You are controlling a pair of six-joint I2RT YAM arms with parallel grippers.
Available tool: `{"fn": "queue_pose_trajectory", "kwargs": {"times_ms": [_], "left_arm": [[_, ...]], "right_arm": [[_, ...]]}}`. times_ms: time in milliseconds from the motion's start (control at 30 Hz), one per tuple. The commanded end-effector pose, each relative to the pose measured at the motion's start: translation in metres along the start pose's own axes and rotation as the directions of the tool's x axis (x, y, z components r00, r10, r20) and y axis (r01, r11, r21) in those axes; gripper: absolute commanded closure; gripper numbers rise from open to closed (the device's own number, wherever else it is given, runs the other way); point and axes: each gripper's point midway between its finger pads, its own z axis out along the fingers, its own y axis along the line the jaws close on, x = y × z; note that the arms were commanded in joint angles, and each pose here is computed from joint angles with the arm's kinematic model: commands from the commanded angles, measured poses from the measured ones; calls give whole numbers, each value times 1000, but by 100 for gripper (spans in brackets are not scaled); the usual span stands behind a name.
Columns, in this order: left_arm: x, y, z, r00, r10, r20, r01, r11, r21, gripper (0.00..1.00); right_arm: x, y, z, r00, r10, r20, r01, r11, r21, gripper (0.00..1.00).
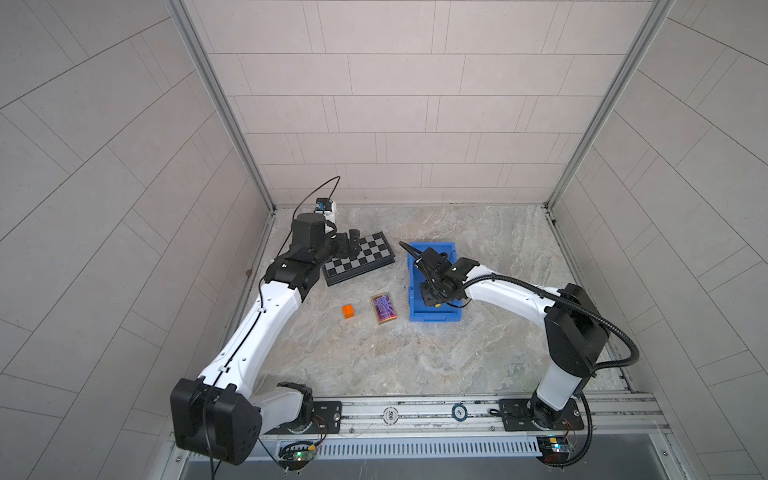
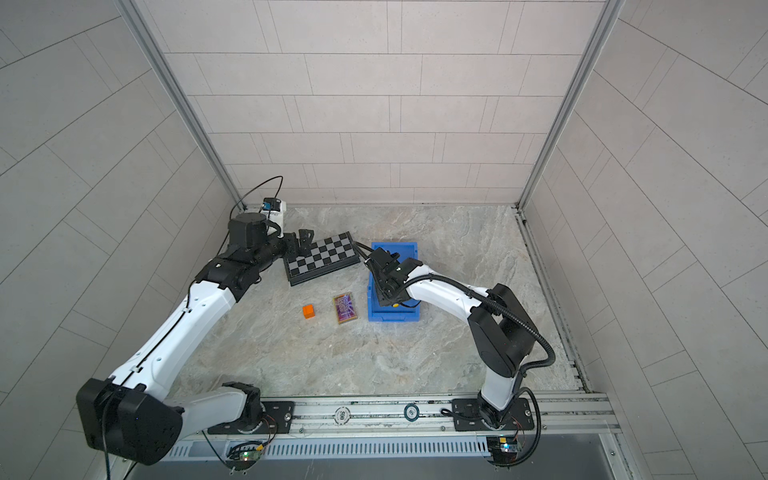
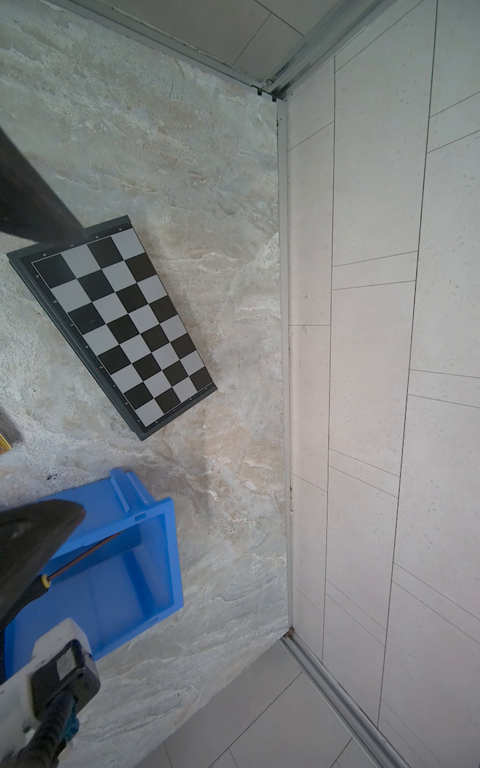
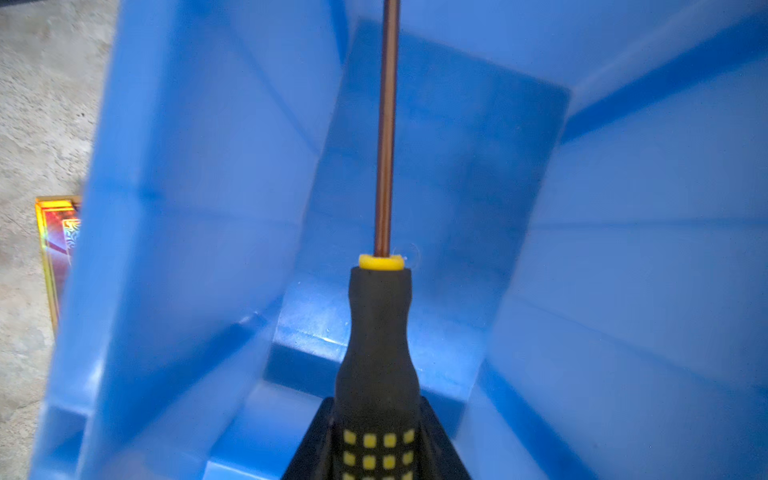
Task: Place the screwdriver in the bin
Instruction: 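Lift the screwdriver with the right gripper and carry it over the blue bin, then lower the screwdriver into the blue bin and open the right gripper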
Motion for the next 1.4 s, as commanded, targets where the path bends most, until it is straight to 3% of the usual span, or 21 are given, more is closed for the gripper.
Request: {"fn": "queue_pose_trajectory", "kwargs": {"times_ms": [0,1367], "left_arm": [[-12,0,-7,999,15,34,-14,1000,-6,0],[-9,3,-5,1000,25,18,-24,999,-26,1]], "right_arm": [[2,-4,7,1000,-15,-7,15,1000,27,80],[-3,-13,47,999,-2,-40,8,991,137,73]]}}
